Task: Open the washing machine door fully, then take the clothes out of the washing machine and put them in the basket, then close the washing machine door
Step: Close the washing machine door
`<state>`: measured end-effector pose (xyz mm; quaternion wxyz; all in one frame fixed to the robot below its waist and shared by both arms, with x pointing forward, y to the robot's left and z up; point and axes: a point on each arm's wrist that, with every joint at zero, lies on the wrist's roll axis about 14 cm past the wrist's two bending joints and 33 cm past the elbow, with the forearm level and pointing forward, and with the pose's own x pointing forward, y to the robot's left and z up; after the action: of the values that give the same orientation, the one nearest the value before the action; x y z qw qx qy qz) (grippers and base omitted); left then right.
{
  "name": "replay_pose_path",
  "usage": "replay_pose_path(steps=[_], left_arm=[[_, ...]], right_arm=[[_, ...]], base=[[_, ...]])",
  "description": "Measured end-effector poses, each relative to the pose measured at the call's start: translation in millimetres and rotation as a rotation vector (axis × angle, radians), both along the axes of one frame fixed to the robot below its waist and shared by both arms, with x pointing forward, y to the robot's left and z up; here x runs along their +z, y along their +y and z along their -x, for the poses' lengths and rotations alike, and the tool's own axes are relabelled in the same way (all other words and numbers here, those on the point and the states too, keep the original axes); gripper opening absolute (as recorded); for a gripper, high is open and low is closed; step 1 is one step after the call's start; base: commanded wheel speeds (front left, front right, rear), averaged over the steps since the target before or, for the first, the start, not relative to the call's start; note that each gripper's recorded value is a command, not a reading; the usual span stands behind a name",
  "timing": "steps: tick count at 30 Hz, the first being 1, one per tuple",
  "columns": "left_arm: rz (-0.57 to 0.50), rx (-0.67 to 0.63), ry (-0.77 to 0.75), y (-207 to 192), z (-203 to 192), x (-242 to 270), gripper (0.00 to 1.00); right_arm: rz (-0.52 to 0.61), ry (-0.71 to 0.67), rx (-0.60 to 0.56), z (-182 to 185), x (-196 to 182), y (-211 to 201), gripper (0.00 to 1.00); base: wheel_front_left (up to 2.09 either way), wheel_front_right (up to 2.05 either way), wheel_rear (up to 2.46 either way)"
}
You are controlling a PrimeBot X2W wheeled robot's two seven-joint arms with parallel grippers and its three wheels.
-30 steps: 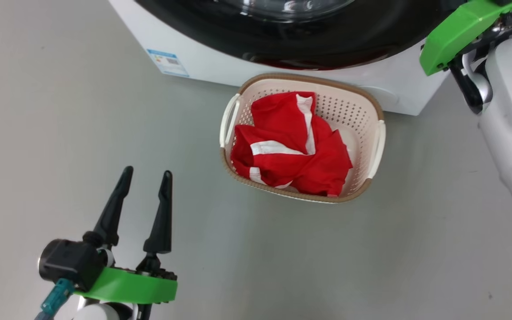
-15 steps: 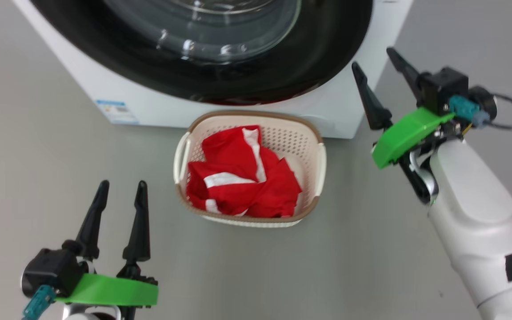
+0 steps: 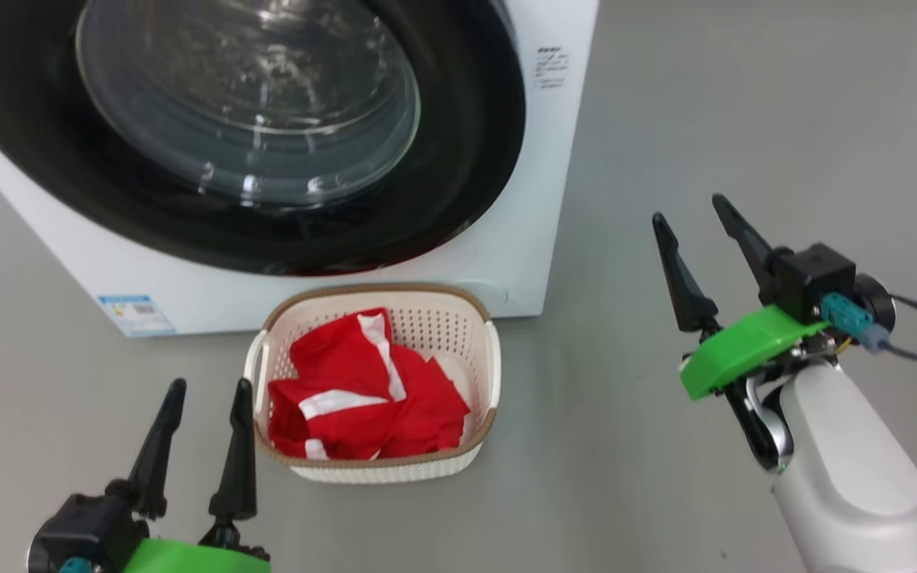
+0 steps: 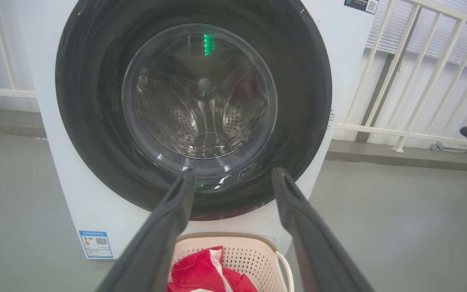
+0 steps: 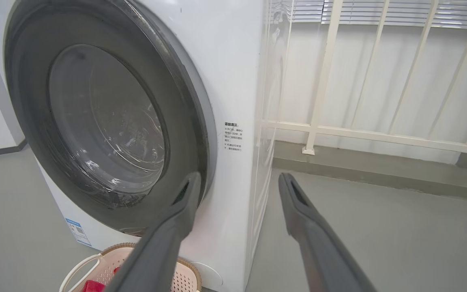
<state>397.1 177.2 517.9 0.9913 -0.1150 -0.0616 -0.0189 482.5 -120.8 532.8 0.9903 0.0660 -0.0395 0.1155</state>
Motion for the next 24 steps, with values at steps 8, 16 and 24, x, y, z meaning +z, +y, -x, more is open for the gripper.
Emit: replay_pose_path(steps=[8, 16, 24], left_arm=[[-0.02, -0.026, -0.021, -7, 17, 8, 1.0], [-0.103, -0.049, -0.048, -12, 31, 16, 1.0], [-0.11, -0.043, -0.061, -10, 46, 19, 1.0]], right_arm=[[-0.002, -0.03, -0.076, 46, 5, -29, 1.0], [0.002, -0.075, -0.133, 79, 14, -49, 1.0], [-0.008, -0.097, -0.167, 110, 13, -58, 1.0]], base=[[0.0, 0.0, 0.0], [0.0, 0.0, 0.0], [0.0, 0.0, 0.0]])
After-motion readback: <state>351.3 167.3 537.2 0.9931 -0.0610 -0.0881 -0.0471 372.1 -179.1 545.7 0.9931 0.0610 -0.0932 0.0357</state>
